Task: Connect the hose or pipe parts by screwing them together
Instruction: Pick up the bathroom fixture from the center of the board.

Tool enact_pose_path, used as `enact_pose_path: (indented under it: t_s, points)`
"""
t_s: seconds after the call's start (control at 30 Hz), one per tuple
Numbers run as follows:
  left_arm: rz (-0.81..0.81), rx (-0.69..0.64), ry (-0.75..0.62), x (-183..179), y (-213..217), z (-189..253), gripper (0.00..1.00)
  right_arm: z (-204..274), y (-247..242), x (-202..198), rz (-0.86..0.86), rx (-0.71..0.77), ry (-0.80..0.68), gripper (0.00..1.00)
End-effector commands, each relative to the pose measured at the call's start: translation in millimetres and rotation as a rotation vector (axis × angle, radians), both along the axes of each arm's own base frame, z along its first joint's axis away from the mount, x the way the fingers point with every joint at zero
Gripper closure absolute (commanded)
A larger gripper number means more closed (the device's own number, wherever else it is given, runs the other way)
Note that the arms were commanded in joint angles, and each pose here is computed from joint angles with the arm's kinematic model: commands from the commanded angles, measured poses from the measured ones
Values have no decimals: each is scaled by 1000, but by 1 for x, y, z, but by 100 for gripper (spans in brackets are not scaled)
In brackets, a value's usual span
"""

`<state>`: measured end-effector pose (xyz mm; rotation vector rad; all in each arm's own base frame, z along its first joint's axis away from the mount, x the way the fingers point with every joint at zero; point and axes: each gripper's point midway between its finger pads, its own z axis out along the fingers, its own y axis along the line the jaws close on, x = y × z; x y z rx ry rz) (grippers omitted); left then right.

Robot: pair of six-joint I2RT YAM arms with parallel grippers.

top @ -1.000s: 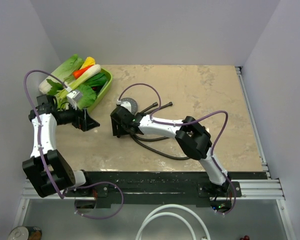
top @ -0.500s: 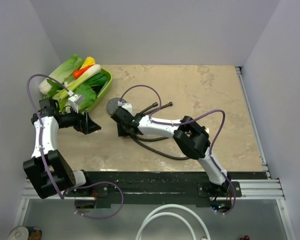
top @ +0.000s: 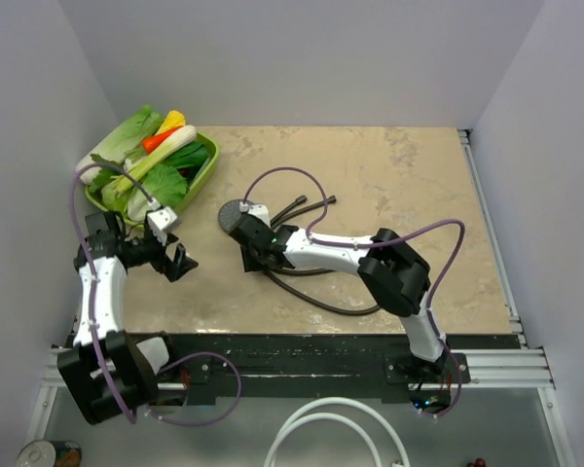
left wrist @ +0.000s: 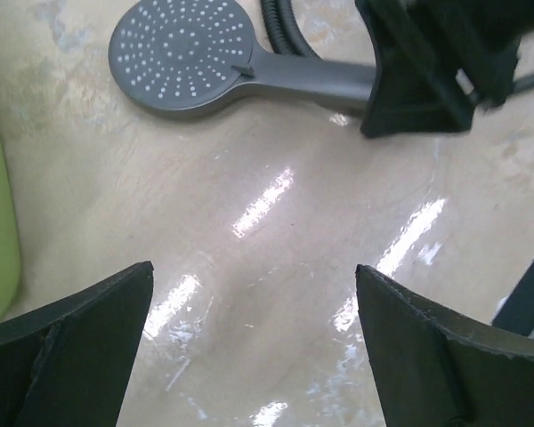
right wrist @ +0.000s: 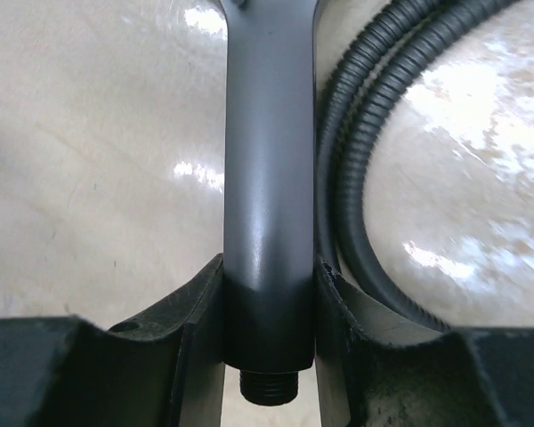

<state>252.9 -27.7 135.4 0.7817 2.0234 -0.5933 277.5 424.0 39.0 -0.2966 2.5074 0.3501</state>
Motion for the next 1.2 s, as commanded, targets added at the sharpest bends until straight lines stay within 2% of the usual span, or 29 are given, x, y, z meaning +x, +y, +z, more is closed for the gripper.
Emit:
enact_pose_path:
  t_s: [0.0, 0.07, 0.1, 0.2, 0.37, 0.5, 0.7, 0.93, 1.1, 1.17]
  points:
    - [-164, 255, -469, 19, -4, 20, 0, 68, 0, -1, 64, 95, -90, 100]
    - [-235, 286, -541, 13, -21, 6, 0, 78, -5, -8, 92, 107, -84, 100]
    - [-254, 324, -637, 19, -25, 15, 0, 81, -6, -11, 106, 108, -84, 100]
    - [-342, 336, -715, 16, -44, 2, 2, 84, -10, -21, 131, 129, -63, 100]
    - [-541, 380, -871, -5, -62, -23, 20, 81, -11, -39, 168, 158, -36, 100]
    - [-594, 474, -982, -17, -64, -32, 23, 76, -17, -52, 173, 168, -25, 100]
    - [-625, 461, -997, -27, -69, -45, 25, 61, -12, -84, 212, 218, -16, 100]
    - [-708, 458, -973, -33, -73, -71, 33, 49, 11, -107, 279, 253, 22, 100]
    - [-729, 454, -955, -34, -74, -81, 32, 61, 17, -105, 288, 262, 10, 100]
    - [-710, 452, -962, -32, -74, -81, 25, 63, 16, -109, 294, 263, 18, 100]
